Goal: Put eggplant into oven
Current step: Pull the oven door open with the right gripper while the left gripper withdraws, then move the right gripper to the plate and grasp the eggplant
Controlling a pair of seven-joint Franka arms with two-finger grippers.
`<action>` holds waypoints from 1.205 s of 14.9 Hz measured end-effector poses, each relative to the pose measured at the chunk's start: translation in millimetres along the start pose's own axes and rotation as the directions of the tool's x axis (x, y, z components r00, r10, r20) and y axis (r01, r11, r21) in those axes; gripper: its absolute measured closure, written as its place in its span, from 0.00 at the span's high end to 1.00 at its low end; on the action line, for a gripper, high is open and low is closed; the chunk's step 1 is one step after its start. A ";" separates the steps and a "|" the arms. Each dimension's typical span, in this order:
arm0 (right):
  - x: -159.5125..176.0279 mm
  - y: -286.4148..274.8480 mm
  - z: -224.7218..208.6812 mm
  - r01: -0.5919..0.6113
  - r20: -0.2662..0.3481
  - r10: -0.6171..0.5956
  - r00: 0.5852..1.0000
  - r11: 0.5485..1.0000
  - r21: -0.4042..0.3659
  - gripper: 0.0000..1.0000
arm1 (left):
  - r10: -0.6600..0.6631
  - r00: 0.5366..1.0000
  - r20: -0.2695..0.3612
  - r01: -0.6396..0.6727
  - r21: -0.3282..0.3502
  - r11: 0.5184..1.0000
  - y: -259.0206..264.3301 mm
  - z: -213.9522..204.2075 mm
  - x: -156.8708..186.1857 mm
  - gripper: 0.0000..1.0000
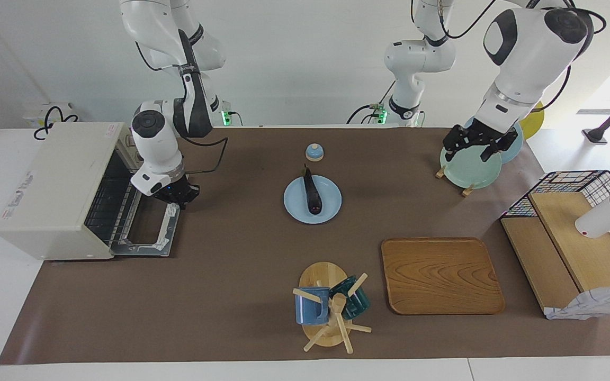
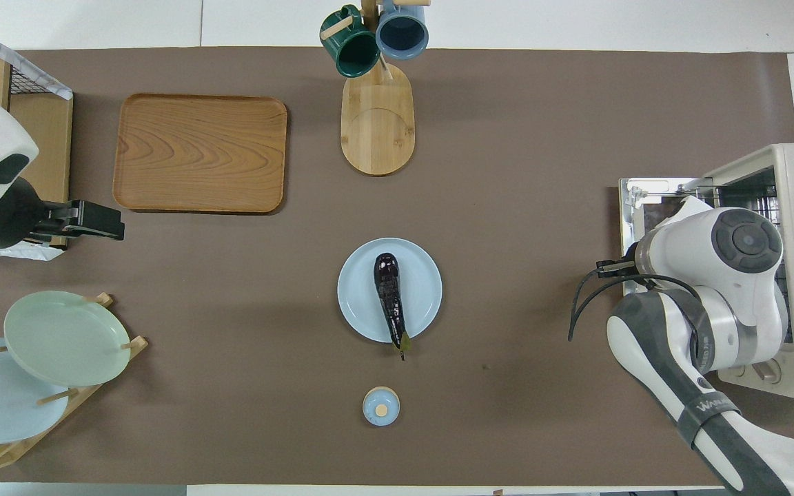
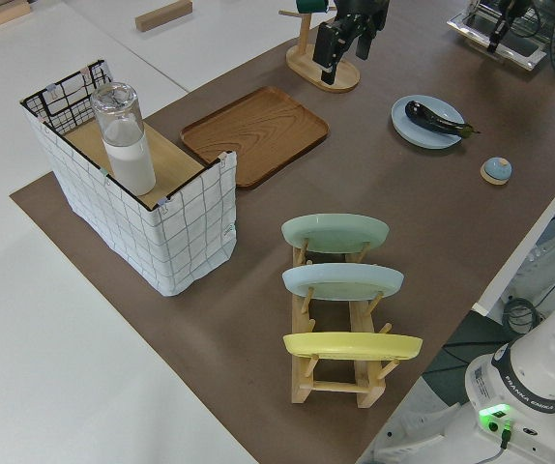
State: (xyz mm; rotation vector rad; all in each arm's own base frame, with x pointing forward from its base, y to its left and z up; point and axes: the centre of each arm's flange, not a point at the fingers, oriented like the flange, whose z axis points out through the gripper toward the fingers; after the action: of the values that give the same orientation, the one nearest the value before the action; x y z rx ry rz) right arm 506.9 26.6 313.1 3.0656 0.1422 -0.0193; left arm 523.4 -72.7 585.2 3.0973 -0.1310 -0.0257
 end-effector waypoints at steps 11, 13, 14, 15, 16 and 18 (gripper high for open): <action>25.3 -195.1 -87.5 -0.003 -0.081 0.009 0.997 0.998 0.068 0.48 | -0.018 1.000 -0.011 0.018 0.029 0.999 -21.6 -4.6 -1.2 1.00; 26.6 -233.7 -103.0 -0.022 -0.090 0.034 0.995 0.991 0.131 0.68 | -0.022 1.000 -0.012 0.022 0.027 0.999 -24.1 -5.3 4.6 1.00; 25.4 -255.3 -111.5 -0.040 -0.091 0.054 0.994 0.988 0.152 0.81 | -0.021 1.000 -0.016 0.021 0.026 0.999 -24.1 -7.6 9.8 1.00; 21.9 -281.0 -120.5 -0.064 -0.083 0.078 0.993 0.984 0.164 0.90 | -0.019 1.000 -0.020 0.019 0.025 1.000 -23.6 -8.7 16.1 1.00; 17.9 -309.5 -129.4 -0.092 -0.069 0.104 0.992 0.982 0.167 0.99 | -0.016 1.000 -0.022 0.017 0.025 1.000 -22.8 -8.8 20.7 1.00; 13.5 -375.2 -144.1 -0.146 -0.051 0.155 0.987 0.978 0.149 1.00 | -0.014 1.000 -0.016 0.014 0.025 1.000 -22.0 -5.4 23.7 1.00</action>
State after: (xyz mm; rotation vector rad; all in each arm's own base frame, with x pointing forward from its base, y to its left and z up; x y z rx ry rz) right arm 486.8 411.0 429.6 3.2144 -0.0929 0.0779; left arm 548.9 -52.6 589.3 3.1229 -0.1096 0.0000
